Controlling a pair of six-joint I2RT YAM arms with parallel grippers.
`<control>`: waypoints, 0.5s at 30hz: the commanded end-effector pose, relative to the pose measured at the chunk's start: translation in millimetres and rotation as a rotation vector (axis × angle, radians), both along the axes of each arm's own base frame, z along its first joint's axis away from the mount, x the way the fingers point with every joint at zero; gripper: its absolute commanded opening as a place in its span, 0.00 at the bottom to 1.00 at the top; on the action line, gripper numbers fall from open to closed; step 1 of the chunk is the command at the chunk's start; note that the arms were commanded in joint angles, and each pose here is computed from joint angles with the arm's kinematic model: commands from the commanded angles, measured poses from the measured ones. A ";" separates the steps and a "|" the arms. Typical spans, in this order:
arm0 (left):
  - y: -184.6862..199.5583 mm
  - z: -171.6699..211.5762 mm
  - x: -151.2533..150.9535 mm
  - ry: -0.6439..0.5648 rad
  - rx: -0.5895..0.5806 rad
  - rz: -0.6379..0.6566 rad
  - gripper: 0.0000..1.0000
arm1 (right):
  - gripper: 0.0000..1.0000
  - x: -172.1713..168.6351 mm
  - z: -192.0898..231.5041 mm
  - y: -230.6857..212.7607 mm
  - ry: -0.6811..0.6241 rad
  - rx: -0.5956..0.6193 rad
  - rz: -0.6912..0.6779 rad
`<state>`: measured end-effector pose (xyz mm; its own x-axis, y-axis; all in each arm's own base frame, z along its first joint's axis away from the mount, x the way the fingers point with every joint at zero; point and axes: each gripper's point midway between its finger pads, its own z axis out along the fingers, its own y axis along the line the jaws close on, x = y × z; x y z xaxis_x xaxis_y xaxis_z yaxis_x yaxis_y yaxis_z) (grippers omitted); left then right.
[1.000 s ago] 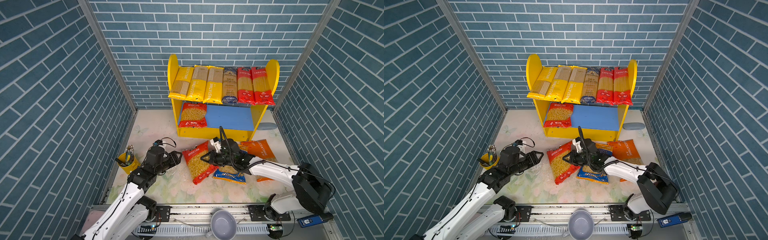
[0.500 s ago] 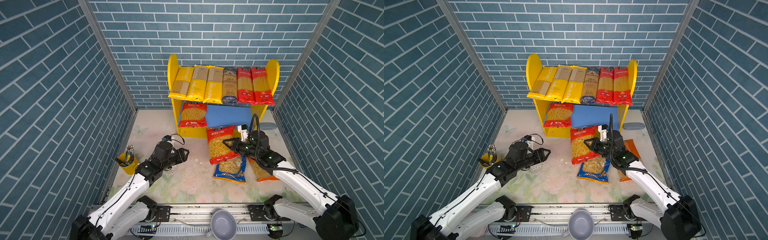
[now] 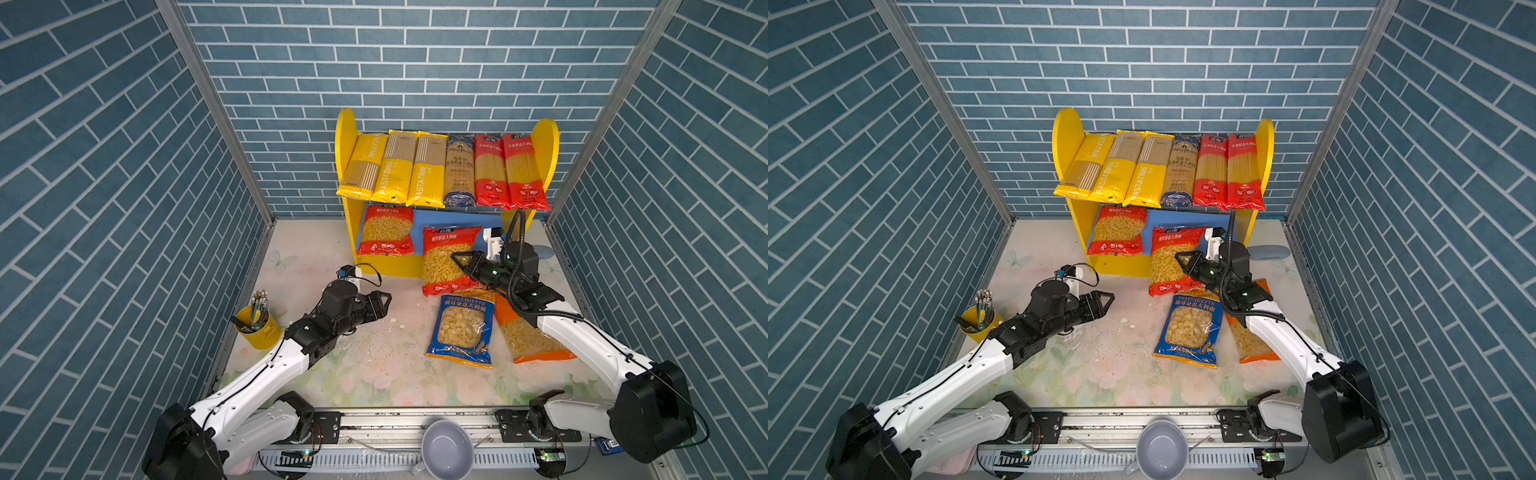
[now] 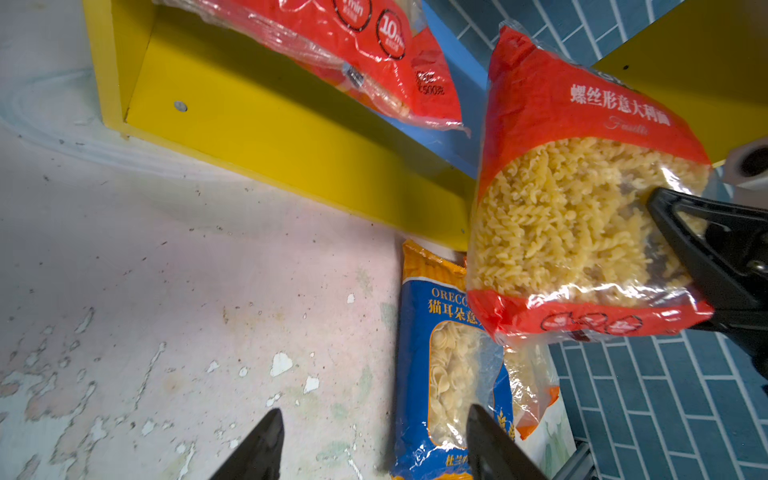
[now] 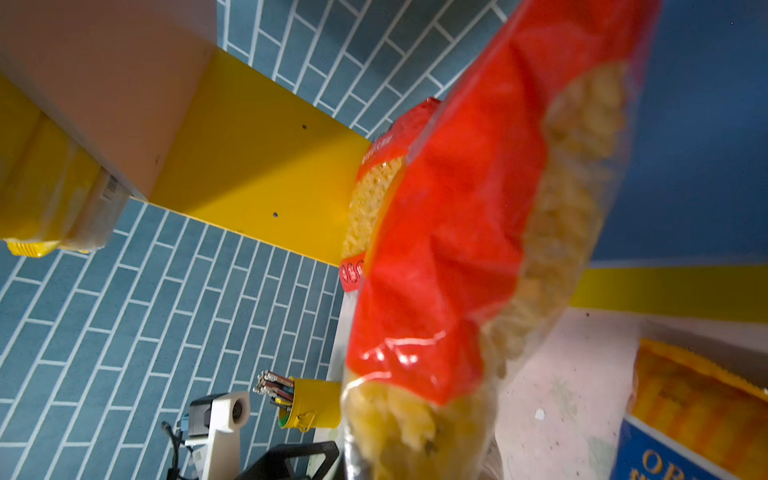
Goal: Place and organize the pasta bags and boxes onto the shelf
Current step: 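Push the fusilli bag into the shelf with the right gripper while the left draws back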
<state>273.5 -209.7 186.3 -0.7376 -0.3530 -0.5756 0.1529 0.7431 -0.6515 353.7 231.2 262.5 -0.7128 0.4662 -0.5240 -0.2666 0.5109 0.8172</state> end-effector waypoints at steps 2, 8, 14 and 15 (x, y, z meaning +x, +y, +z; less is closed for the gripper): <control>0.4 -9.6 12.5 -0.018 0.043 0.032 0.79 | 0.05 31.4 79.9 1.3 -0.257 0.162 -0.035; -13.3 6.2 34.8 -0.100 0.009 0.034 0.85 | 0.04 60.5 41.0 -0.7 -0.137 0.140 -0.103; -33.5 -1.5 42.5 -0.085 -0.038 -0.009 0.87 | 0.04 71.1 13.5 -8.6 -0.033 0.078 -0.176; -38.0 -3.0 43.0 -0.089 -0.040 -0.023 0.87 | 0.03 74.2 10.1 -8.4 -0.009 0.085 -0.185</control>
<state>309.6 -231.1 163.6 -0.7169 -0.3547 -0.6002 0.1589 0.7551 -0.6360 401.3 228.4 223.1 -0.7078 0.5476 -0.4463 -0.1332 0.5169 0.8456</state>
